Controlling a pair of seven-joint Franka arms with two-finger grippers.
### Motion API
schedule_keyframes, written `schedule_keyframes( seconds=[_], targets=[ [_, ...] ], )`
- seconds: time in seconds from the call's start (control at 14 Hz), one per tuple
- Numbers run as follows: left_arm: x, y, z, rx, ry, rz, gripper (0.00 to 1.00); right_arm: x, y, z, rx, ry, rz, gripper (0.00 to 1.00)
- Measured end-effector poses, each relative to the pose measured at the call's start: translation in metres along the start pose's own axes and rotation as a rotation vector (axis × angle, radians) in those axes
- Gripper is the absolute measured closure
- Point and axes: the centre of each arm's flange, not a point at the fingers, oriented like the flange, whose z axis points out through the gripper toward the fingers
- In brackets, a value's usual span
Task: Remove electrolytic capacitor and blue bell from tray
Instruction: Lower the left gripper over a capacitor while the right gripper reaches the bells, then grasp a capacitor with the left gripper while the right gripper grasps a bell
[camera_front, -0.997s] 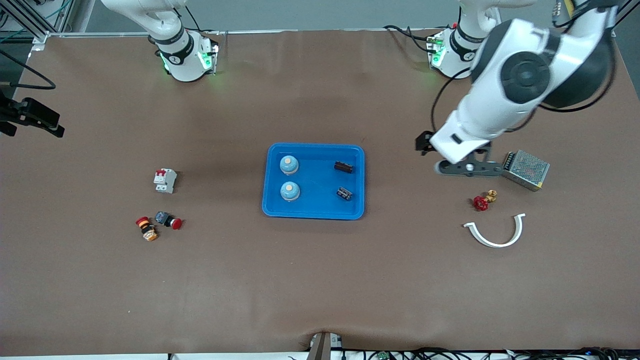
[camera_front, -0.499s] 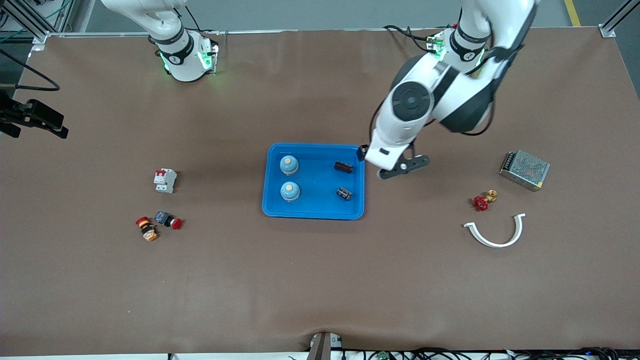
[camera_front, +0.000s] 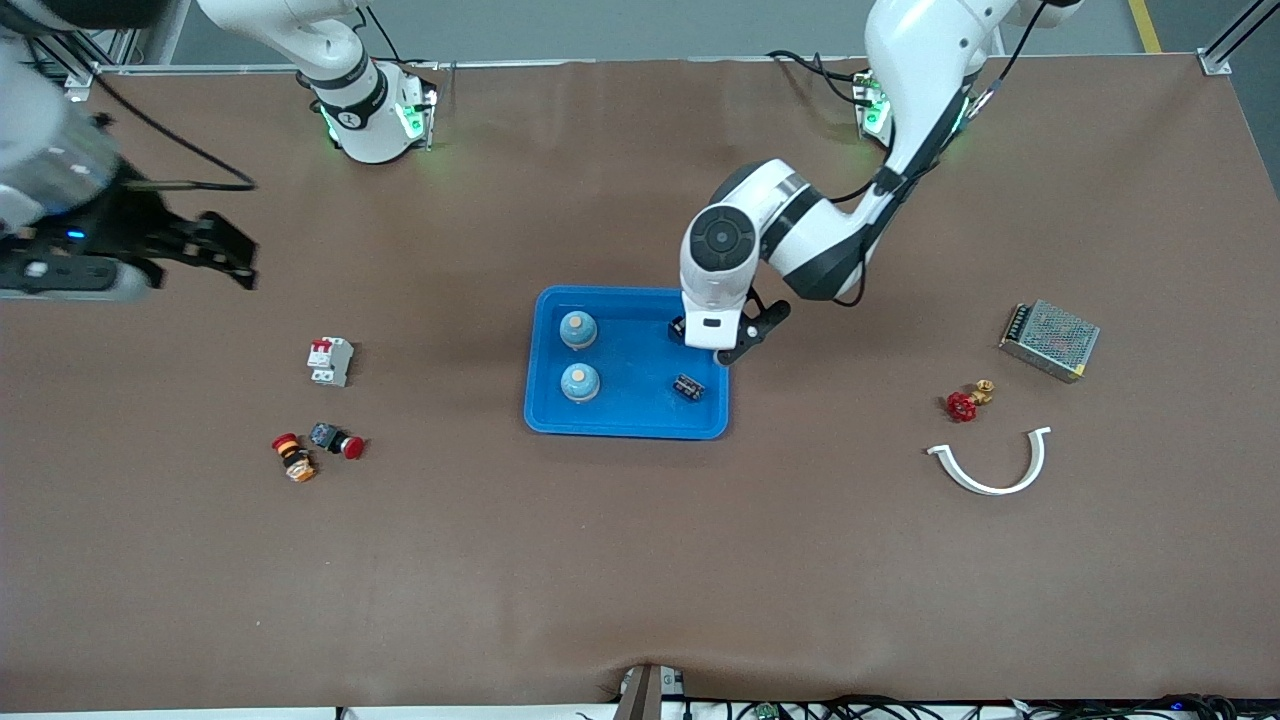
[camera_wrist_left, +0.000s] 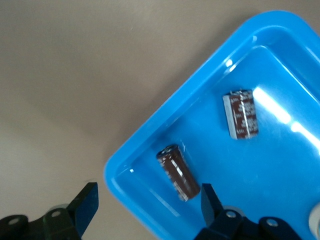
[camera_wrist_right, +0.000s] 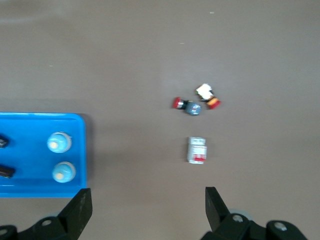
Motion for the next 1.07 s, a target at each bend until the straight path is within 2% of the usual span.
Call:
schedule_keyframes(
  seconds=[0.28, 0.57, 0.85, 0.93, 1.0, 1.07],
  targets=[
    [-0.012, 0.008, 0.037, -0.005, 0.006, -0.169, 0.12, 0.008, -0.076, 0.037, 0.093, -0.013, 0.089, 0.00],
    [-0.018, 0.013, 0.053, -0.025, -0.008, -0.279, 0.15, 0.010, -0.138, 0.081, 0.100, -0.018, 0.107, 0.00],
    [-0.018, 0.015, 0.061, -0.030, -0.016, -0.320, 0.37, 0.013, -0.181, 0.153, 0.064, -0.074, 0.071, 0.00],
    [-0.018, 0.015, 0.063, -0.029, -0.017, -0.322, 0.37, 0.015, -0.193, 0.172, 0.064, -0.070, 0.059, 0.00],
    [-0.016, 0.016, 0.064, -0.030, -0.017, -0.325, 0.44, 0.016, -0.206, 0.193, 0.063, -0.067, 0.049, 0.00],
    [-0.013, 0.016, 0.063, -0.033, -0.016, -0.329, 0.56, 0.017, -0.218, 0.213, 0.062, -0.063, 0.037, 0.00]
  ],
)
